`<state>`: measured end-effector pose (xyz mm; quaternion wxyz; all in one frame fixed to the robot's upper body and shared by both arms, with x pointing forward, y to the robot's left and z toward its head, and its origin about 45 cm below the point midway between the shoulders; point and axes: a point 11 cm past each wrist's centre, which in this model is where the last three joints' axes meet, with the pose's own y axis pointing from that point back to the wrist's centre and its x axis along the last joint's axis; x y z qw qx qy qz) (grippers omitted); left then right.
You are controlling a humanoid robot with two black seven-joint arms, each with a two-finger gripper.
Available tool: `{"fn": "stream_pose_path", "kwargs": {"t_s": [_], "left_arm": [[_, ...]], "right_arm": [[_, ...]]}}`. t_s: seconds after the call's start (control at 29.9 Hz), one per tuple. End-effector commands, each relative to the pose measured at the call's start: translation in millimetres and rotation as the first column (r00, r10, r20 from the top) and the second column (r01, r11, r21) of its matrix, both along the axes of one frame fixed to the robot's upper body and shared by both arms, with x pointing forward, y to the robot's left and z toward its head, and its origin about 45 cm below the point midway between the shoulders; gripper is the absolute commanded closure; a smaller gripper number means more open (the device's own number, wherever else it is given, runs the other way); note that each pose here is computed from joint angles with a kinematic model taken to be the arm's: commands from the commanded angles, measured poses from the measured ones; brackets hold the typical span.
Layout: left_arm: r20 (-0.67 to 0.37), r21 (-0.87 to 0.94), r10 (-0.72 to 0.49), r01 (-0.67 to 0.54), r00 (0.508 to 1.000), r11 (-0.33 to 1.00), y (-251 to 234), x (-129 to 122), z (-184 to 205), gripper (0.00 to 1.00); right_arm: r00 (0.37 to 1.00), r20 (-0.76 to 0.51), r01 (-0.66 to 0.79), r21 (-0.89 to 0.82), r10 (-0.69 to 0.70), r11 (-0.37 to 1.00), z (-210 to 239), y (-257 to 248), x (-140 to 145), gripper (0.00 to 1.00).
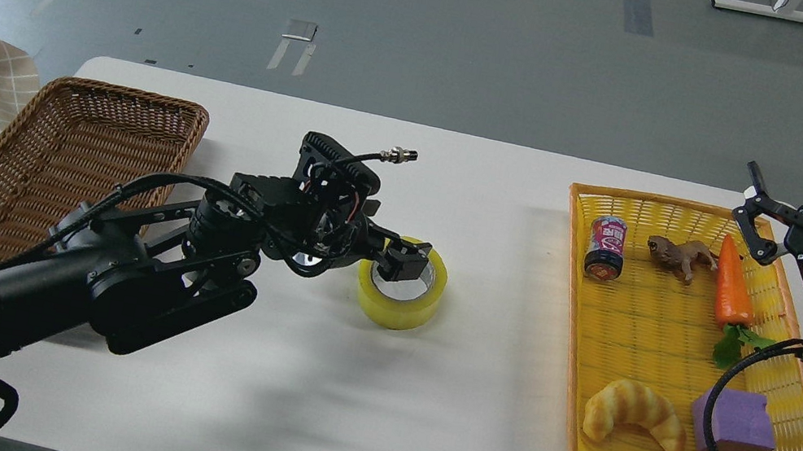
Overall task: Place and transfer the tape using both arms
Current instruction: 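Reach the left gripper toward the tape roll on the table, then grasp the tape roll's rim with the left gripper, then lift the tape roll and carry it over the wicker basket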
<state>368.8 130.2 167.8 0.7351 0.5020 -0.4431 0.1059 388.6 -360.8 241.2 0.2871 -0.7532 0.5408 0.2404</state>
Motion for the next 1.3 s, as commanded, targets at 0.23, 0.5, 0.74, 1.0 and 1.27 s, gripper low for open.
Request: {"fn": "stream_pose_path", "kwargs": {"t_s": [0.23,0.5,0.74,1.0,1.27], "left_arm": [[-0.042,0.036,0.045,-0.043,0.998,0.998,8,5,-20,0.02],[-0.070,0.074,0.051,-0.045,0.996,0.996,14,0,-36,0.08],[-0.079,0.078,0.051,-0.044,0.996,0.996,15,-3,-39,0.28],[-0.088,0.047,-0.020,0.024,0.996,0.999,6,-7,-39,1.00],[-0.071,0.068,-0.020,0.025,0.997,0.997,12,-4,-38,1.00]], "right_arm": [[1.000,-0.008,0.002,0.000,-0.002,1.000,-3,-1,-2,0.00],[1.000,-0.011,0.002,0.003,-0.002,1.000,-5,0,-3,0.00],[1.000,-0.012,0.002,0.003,-0.002,1.000,-5,0,-3,0.00],[1.000,-0.013,0.002,0.004,-0.002,1.000,-6,0,-3,0.00],[1.000,-0.011,0.000,0.007,0.000,1.000,-6,1,-3,0.00]]}}
